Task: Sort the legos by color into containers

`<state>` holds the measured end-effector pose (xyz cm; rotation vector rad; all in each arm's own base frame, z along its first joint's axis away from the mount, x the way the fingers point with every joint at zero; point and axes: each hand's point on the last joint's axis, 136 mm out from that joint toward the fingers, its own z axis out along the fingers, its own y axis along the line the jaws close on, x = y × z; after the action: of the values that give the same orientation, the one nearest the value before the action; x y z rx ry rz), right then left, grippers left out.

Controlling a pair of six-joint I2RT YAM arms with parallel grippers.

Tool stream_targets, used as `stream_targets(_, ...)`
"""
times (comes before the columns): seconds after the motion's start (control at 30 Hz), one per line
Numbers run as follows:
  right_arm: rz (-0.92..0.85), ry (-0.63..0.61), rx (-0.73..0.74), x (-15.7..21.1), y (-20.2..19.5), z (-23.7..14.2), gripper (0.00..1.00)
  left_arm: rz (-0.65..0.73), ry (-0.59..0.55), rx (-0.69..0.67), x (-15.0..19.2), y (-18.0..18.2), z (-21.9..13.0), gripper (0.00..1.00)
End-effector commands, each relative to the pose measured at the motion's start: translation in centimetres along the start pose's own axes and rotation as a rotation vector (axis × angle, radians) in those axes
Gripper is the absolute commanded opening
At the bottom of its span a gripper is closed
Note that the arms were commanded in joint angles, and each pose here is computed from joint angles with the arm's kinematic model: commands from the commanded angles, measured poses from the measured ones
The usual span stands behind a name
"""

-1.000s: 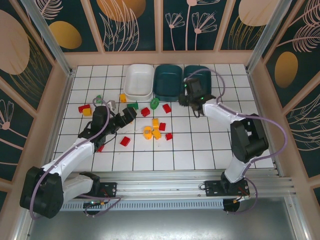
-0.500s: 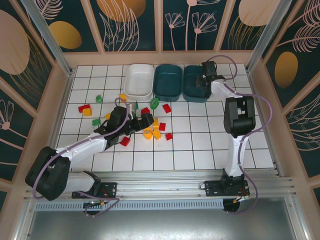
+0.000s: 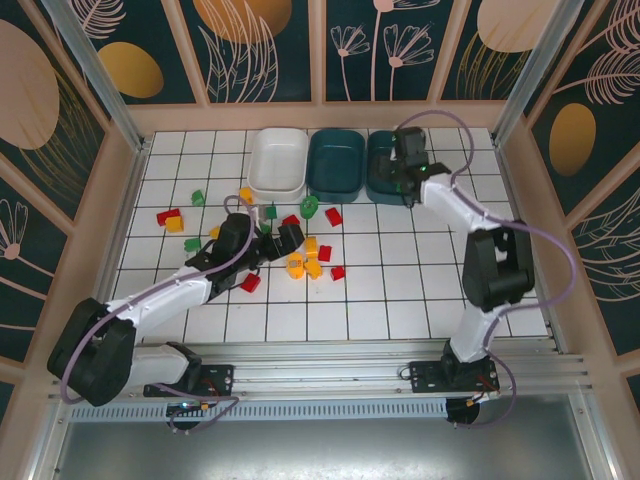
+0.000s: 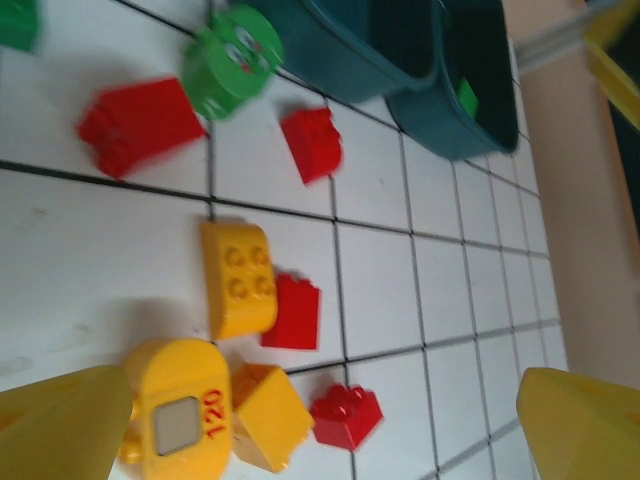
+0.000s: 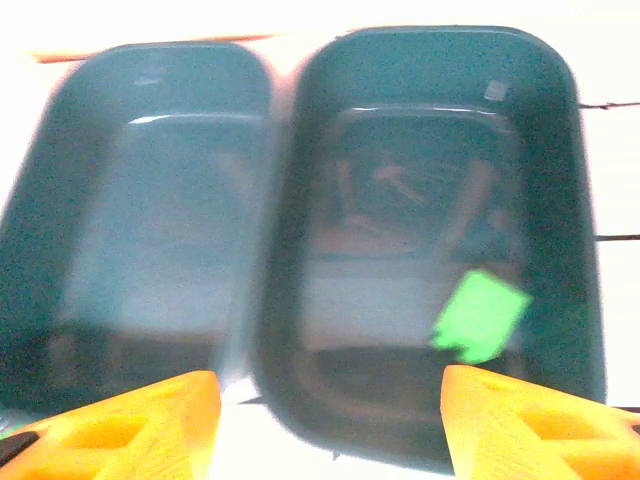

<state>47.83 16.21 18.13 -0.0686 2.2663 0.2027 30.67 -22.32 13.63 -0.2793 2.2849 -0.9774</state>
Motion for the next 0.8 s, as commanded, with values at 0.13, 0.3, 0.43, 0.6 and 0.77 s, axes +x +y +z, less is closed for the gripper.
stream_targets(0.13,-0.15,0.123,-0.117,11.8,9.7,-1.9,0.61,-0.144,-0.251,-0.337,-2.8,7.9,-3.9,0.99)
stream_targets(0.3,-0.172,0.179,-0.17,14.0,11.8,-0.3,0.64,-0.175,-0.242,-0.302,-2.1,8.2,-4.0,0.98)
stream_targets(0.43,-0.189,0.191,-0.146,13.4,11.9,2.2,0.65,-0.144,-0.169,-0.258,-1.7,6.8,-3.1,0.98)
stream_targets(0.6,-0.209,0.231,-0.117,13.8,11.2,5.4,0.65,-0.136,-0.148,-0.242,-1.4,6.5,-3.1,0.99)
stream_targets(0.77,-0.209,0.246,-0.103,13.8,11.0,7.2,0.64,-0.125,-0.197,-0.254,-2.1,6.6,-4.2,0.99)
